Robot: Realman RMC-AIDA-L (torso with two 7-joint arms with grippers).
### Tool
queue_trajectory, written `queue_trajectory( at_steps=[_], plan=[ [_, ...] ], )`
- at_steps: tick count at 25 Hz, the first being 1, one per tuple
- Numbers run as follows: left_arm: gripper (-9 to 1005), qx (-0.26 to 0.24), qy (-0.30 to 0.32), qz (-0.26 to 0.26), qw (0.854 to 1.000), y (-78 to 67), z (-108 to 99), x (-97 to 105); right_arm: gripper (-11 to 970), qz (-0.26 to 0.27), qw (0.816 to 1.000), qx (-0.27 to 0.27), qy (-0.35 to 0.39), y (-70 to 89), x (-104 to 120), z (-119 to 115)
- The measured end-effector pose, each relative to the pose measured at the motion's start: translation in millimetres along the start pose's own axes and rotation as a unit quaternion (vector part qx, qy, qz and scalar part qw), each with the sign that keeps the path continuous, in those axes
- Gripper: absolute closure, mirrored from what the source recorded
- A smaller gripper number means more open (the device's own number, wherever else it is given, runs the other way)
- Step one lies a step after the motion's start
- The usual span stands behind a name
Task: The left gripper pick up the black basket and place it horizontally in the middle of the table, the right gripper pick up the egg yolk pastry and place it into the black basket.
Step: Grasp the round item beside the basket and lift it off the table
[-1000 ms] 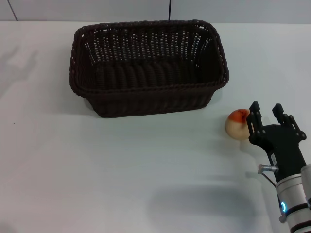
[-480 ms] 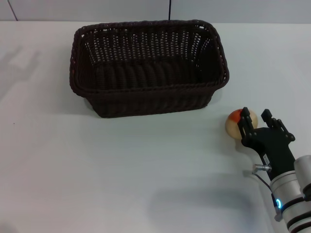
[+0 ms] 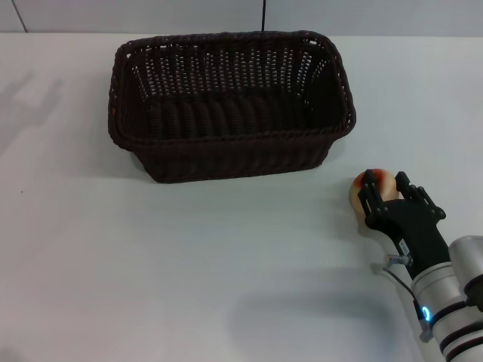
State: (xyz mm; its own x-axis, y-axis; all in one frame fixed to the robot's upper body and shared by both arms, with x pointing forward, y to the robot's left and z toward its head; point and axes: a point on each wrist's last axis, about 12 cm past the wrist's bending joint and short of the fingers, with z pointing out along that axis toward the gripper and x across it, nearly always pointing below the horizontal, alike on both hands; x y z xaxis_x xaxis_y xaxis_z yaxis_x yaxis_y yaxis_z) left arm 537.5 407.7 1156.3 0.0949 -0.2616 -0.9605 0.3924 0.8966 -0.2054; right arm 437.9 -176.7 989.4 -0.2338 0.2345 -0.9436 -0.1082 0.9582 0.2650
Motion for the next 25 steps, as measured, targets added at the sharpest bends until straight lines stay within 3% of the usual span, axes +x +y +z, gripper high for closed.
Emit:
queue_trajectory(
  at_steps=[8, 14, 20, 25],
  plan=[
    [423, 0.005, -0.006, -0.002, 1.000, -1.1, 0.0, -1.5, 512, 0.002, 1.000, 0.003, -0.001, -0.2, 0.6, -2.2],
    [423, 0.010, -0.008, -0.003, 1.000, -2.1, -0.4, -2.0, 738, 0.005, 1.000, 0.013, -0.015, -2.4, -2.4, -3.8],
    [423, 0.012, -0.009, -0.004, 1.000, -2.6, -1.0, -1.9, 832, 0.006, 0.999, 0.027, -0.022, -7.6, -4.4, -2.4],
    [423, 0.012, -0.009, -0.004, 1.000, -2.2, -1.5, -2.0, 885, 0.000, 0.996, 0.057, -0.073, -18.9, -16.1, -3.6]
  ],
)
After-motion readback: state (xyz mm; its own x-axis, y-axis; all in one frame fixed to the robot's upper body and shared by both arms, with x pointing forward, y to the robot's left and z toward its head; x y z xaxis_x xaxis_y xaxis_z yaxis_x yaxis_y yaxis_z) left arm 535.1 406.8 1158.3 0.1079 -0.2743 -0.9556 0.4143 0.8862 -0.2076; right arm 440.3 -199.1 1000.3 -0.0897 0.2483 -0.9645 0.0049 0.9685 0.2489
